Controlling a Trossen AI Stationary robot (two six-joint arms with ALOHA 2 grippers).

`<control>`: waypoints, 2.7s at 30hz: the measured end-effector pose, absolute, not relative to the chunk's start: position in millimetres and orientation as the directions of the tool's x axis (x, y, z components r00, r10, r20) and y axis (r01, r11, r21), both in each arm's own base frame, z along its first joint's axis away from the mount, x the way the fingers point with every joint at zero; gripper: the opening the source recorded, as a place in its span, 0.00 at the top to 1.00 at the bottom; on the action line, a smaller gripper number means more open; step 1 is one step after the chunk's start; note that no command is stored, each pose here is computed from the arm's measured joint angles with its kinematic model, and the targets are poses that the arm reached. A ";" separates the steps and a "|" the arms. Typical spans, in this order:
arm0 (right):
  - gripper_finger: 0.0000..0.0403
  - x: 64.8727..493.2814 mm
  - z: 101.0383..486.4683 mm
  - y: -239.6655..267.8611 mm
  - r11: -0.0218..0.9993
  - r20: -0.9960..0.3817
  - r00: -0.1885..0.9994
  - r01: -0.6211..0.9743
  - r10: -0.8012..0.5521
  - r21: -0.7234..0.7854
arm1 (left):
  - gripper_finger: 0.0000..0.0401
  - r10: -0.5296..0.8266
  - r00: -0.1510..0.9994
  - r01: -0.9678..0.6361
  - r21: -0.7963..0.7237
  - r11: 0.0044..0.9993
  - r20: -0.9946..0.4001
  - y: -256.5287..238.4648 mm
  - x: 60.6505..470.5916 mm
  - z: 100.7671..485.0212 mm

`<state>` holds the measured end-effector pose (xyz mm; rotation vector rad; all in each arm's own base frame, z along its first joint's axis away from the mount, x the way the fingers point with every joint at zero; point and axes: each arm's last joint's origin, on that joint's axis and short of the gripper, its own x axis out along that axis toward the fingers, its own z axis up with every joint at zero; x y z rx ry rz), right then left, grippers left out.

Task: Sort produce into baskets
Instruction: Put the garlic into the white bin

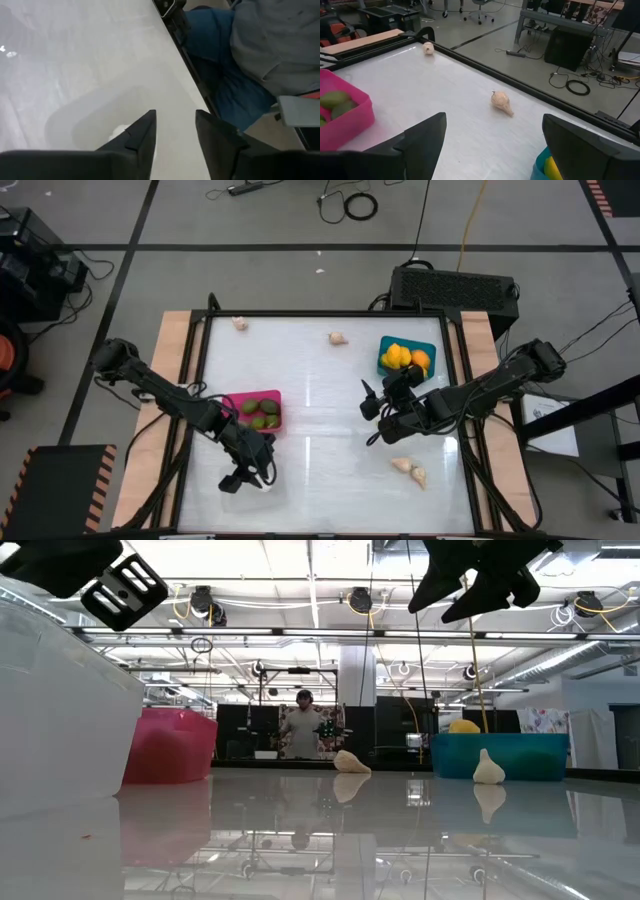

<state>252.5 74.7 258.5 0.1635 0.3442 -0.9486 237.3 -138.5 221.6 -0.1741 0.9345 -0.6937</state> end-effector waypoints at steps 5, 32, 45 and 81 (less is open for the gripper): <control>0.20 252.6 258.6 74.8 0.575 -0.358 0.534 0.818 -0.766 -0.009 | 0.59 -0.589 0.393 0.453 -0.409 0.792 -0.706 -119.9 239.3 227.2; 0.20 256.3 252.7 73.8 0.578 -0.359 0.517 0.812 -0.777 -0.084 | 0.59 0.384 0.194 -0.906 -0.015 0.424 -0.902 220.1 138.8 211.1; 0.20 271.3 234.7 56.6 0.513 -0.375 0.432 0.845 -0.820 -0.150 | 0.59 0.357 0.154 -0.958 -0.051 0.281 -0.921 287.0 121.3 197.8; 0.20 275.3 231.4 51.9 0.507 -0.375 0.415 0.841 -0.829 -0.190 | 0.41 0.225 0.142 -0.934 -0.055 0.353 -0.964 295.6 140.6 151.5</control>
